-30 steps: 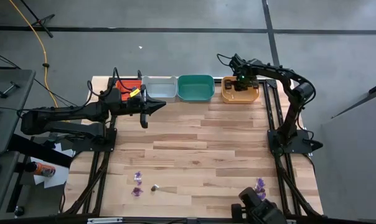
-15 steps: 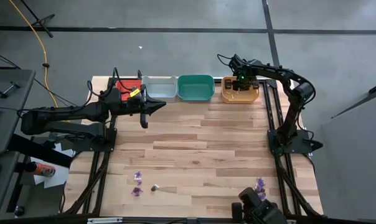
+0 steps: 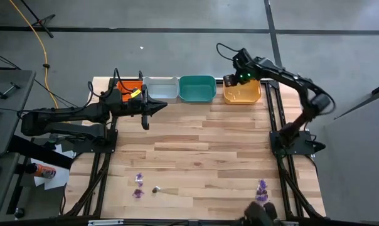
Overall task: Sort Halloween decoration
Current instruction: Put the white bone into the yellow bin
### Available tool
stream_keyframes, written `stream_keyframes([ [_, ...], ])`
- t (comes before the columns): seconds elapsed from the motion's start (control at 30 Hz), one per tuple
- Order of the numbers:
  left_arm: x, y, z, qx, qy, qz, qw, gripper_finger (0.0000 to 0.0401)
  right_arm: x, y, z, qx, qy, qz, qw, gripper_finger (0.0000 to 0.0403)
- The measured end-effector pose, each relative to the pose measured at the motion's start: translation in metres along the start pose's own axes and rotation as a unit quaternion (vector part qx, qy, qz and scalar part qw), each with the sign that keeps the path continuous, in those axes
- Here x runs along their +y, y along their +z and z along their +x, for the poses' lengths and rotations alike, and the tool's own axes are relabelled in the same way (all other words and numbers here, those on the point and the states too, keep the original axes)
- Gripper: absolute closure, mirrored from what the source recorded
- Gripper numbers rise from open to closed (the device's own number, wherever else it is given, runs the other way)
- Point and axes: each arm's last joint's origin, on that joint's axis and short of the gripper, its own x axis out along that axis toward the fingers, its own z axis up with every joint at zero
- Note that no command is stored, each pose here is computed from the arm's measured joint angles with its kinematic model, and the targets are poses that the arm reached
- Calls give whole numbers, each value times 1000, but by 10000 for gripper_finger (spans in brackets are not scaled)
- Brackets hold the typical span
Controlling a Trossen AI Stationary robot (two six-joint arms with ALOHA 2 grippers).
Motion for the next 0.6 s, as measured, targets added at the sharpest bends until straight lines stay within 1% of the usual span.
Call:
stream_keyframes([
  [0.1,0,0,0,1,0,-1,1000,398,23,-16,-32,-53,46,-49,996,239],
  [0.2,0,0,0,1,1,-1,1000,398,47,-42,-57,-106,125,-95,982,245],
  [0.3,0,0,0,1,3,-2,1000,398,68,-76,-71,-150,225,-147,952,251],
  [0.37,0,-1,0,4,3,-2,1000,398,79,-101,-77,-171,293,-160,927,254],
  [0.43,0,-2,0,10,4,-2,1000,398,87,-121,-82,-194,351,-157,903,257],
  [0.5,0,-3,0,16,4,-3,1000,398,94,-137,-85,-217,396,-151,880,258],
  [0.6,1,-4,0,21,5,2,1000,398,102,-154,-88,-248,444,-169,844,258],
])
